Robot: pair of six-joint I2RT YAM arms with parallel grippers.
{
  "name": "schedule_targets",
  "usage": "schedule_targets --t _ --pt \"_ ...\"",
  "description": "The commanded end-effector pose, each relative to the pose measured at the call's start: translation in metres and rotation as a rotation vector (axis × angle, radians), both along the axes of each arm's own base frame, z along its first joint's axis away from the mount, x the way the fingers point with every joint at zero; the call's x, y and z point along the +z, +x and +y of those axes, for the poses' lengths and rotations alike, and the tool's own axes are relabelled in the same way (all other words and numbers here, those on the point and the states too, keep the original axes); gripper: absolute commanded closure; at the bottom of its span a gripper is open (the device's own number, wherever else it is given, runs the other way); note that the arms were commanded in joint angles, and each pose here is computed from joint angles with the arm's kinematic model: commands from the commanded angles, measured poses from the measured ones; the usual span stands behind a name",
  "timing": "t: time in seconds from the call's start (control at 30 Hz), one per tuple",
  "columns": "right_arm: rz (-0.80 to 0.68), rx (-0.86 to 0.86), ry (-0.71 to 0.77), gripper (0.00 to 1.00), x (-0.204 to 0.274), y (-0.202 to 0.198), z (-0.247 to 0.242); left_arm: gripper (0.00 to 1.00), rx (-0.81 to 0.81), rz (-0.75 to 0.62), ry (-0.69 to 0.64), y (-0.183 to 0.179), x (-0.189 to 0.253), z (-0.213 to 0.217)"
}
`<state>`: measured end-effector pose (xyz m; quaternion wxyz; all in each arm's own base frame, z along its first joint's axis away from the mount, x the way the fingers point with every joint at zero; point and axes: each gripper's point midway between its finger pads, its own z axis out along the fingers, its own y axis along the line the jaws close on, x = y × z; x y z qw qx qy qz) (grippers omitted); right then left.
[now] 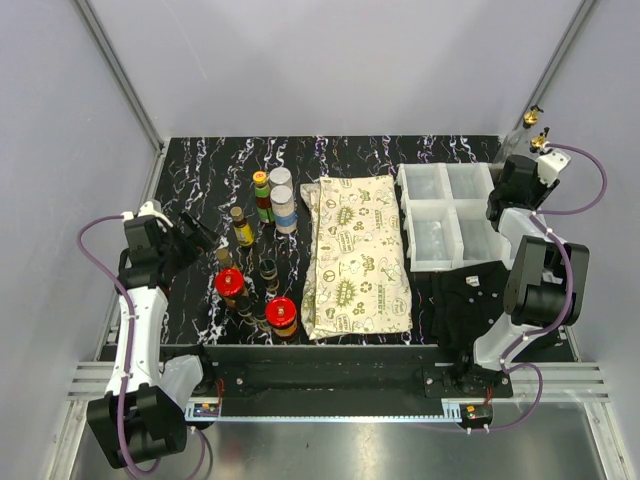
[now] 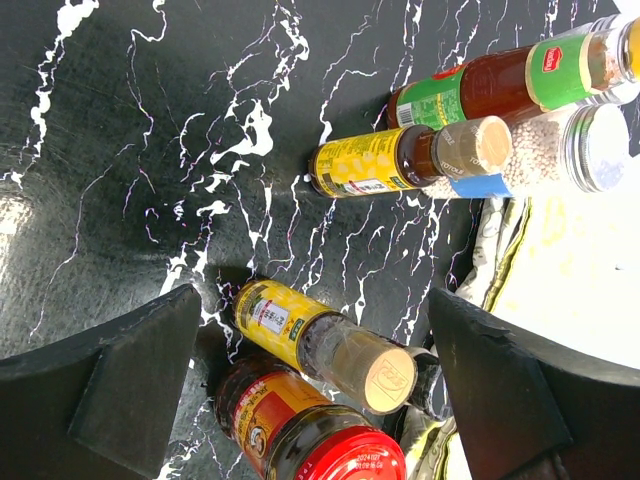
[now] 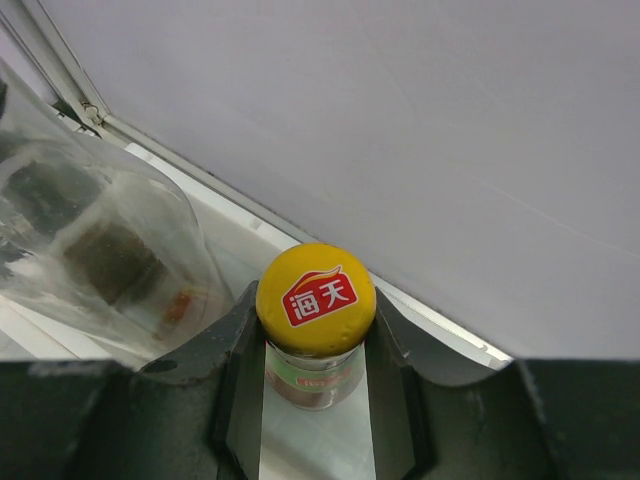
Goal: Organize the condiment bottles
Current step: Place the bottle in the storage box, then pick up the bottle from the center of the board.
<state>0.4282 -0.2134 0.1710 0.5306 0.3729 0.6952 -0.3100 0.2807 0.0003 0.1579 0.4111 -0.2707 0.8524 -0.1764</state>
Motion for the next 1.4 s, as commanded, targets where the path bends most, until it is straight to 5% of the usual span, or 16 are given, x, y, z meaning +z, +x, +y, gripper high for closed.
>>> schedule_targets --t 0.0,0.1,0.2,0.23,0.33,0.47,0.87,1.23,1.37 --pt "-0.188 -0.032 -0.045 0.97 0.045 0.015 -0.009 0.01 -0.012 -0.082 -0.003 0.012 0.025 0.0" --pt "-0.185 -0.03 -0.046 0.94 0.045 0.017 -0.009 0.01 -0.011 -0.085 -0.003 0.012 0.026 0.001" --pt "-0.188 -0.021 -0.04 0.75 0.046 0.017 -0.008 0.01 -0.01 -0.085 -0.005 0.012 0.026 0.001" --pt "-0.192 -0.018 -0.036 0.55 0.048 0.016 -0.007 0.01 -0.012 -0.087 -0.004 0.012 0.026 0.001" --pt "-0.207 -0.014 -0.027 0.27 0.054 0.013 -0.005 0.01 -0.009 -0.088 -0.005 0.011 0.027 0.001" --pt "-0.206 0.019 -0.023 0.0 0.066 0.012 0.0 0.01 -0.016 -0.095 -0.003 0.011 0.028 0.0" --pt "-0.265 0.183 0.116 0.0 0.147 -0.034 0.044 0.01 -0.019 -0.151 0.01 0.007 0.039 -0.001" --pt "-0.202 0.831 0.326 0.02 0.168 -0.039 0.188 0.01 -0.047 -0.234 -0.009 0.001 0.052 -0.009" --pt "-0.193 1.146 0.361 0.02 0.169 -0.041 0.287 0.01 -0.053 -0.247 -0.008 0.001 0.056 -0.01"
